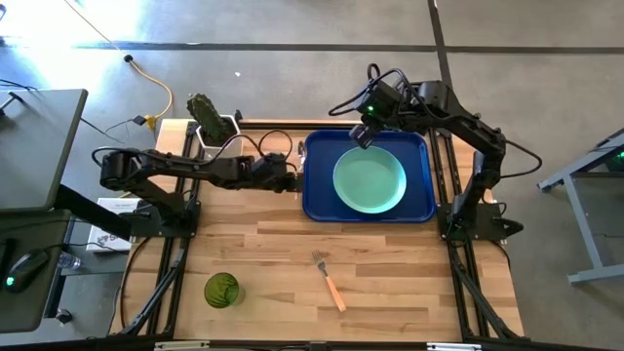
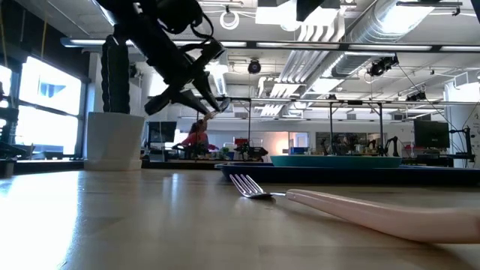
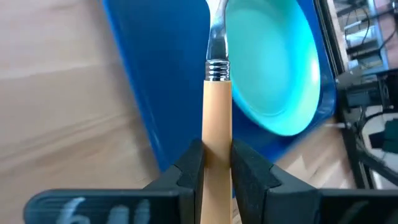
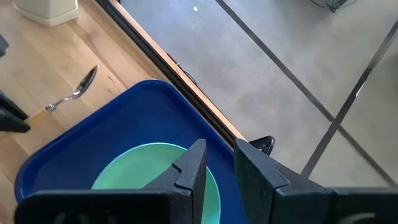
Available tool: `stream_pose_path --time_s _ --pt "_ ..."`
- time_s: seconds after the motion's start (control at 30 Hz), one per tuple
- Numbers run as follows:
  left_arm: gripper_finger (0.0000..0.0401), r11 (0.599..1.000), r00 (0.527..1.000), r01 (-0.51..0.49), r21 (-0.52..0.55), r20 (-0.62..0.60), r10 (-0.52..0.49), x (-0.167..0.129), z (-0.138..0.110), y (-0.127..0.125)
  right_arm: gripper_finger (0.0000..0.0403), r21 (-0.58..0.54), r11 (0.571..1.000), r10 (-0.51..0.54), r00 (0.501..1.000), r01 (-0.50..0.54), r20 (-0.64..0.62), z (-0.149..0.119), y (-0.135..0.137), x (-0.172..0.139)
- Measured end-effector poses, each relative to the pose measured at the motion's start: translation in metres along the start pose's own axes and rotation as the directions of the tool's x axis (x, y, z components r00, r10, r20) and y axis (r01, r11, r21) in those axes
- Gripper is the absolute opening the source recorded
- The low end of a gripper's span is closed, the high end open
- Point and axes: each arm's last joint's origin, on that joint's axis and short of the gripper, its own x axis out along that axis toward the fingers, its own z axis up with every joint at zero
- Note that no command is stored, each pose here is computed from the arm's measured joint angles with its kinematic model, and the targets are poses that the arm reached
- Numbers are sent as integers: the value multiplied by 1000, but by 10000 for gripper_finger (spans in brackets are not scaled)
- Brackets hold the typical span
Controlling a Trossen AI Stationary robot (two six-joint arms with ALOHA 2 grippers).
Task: Pick and place plate/cup/fork/spoon on tray
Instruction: Put the spoon on the left side of the light green plate on the blue tray
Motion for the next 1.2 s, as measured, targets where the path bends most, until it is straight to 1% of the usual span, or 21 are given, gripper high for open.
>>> stream_pose_path --time_s 0.17,0.23,0.33,0.43,0.53,0.73,0.83,0.97,1.07,1.2 --pt "50 996 999 45 73 9 -46 -9 14 -20 75 3 1000 0 1000 0 0 0 0 0" --pt "51 994 999 39 98 18 -41 -14 21 -27 75 3 1000 0 1000 0 0 0 0 0" --pt "51 993 999 4 116 43 -9 -21 33 -32 75 2 1000 0 1000 0 0 0 0 0" --pt "51 994 998 -26 109 64 19 -23 42 -34 75 1 1000 -2 1000 2 0 0 0 0" --pt "51 997 996 -16 82 87 9 -23 47 -35 75 7 1000 -7 1000 7 -3 1 -3 1" --pt "51 999 991 -44 27 126 41 -23 48 -33 75 41 998 -38 999 39 -16 3 -15 8" --pt "51 998 989 -61 19 137 58 -19 46 -33 75 71 996 -52 998 54 -26 4 -22 12" --pt "51 997 992 -77 17 106 74 -5 43 -30 75 139 988 -69 997 73 -36 6 -30 16" --pt "51 999 995 -52 15 82 51 7 41 -31 75 181 980 -75 996 81 -41 6 -34 18" --pt "51 999 996 -43 11 82 42 20 39 -30 75 228 970 -80 996 88 -46 6 -37 20"
